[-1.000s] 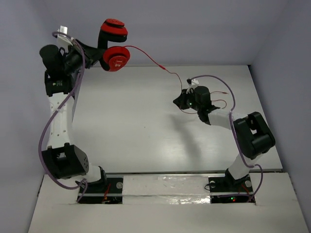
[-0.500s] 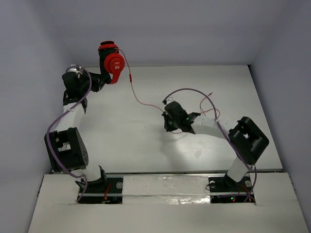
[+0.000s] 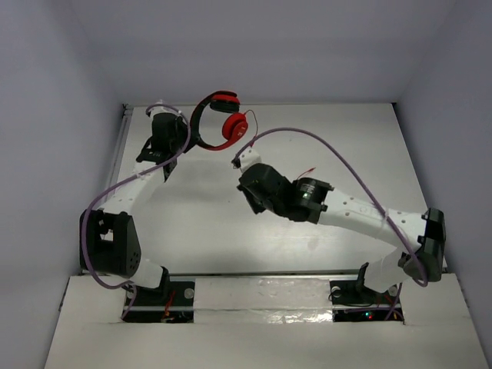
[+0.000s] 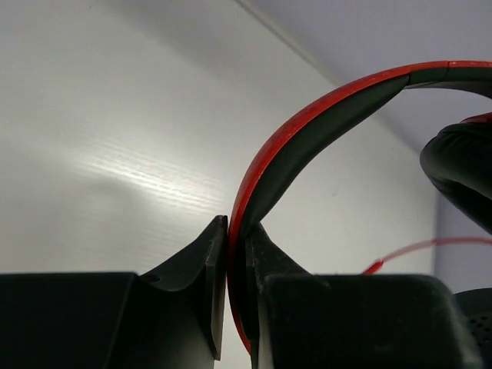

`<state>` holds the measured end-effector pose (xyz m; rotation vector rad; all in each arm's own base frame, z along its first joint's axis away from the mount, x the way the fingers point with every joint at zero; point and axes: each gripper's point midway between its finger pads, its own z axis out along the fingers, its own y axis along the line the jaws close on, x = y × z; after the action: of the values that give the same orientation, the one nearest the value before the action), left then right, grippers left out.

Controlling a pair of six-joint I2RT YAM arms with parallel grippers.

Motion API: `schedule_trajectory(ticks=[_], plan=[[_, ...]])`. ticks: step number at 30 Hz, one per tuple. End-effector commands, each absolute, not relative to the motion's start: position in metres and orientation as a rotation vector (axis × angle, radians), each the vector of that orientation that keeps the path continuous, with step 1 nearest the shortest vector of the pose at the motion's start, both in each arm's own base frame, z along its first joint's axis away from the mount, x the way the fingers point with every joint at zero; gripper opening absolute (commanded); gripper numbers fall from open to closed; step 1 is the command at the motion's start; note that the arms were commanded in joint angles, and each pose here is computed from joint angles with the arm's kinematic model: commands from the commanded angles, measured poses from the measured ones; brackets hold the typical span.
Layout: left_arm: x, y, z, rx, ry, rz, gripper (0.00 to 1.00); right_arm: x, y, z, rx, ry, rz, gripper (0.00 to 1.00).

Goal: Wrap the headphones

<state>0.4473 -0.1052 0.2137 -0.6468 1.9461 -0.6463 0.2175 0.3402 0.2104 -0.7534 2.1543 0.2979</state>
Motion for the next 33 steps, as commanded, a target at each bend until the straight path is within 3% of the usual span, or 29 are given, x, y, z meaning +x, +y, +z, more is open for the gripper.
schedule_trajectory(ticks=[1, 6, 18, 33], plan=[[0.446, -0.107, 0.265, -0.532, 1.836, -0.506, 0.00, 0.233, 0.301, 0.250, -0.750, 2.089, 0.102, 0.00], [0.422, -0.151, 0.247, -0.286, 1.928, -0.469, 0.00, 0.235, 0.299, 0.299, -0.766, 1.994, 0.135, 0.00], [0.383, -0.224, 0.219, 0.171, 2.034, -0.544, 0.00, 0.252, 0.272, 0.348, -0.769, 1.870, 0.010, 0.00], [0.325, -0.253, 0.250, 0.407, 1.991, -0.807, 0.00, 0.316, 0.212, 0.353, -0.481, 1.866, -0.160, 0.00]])
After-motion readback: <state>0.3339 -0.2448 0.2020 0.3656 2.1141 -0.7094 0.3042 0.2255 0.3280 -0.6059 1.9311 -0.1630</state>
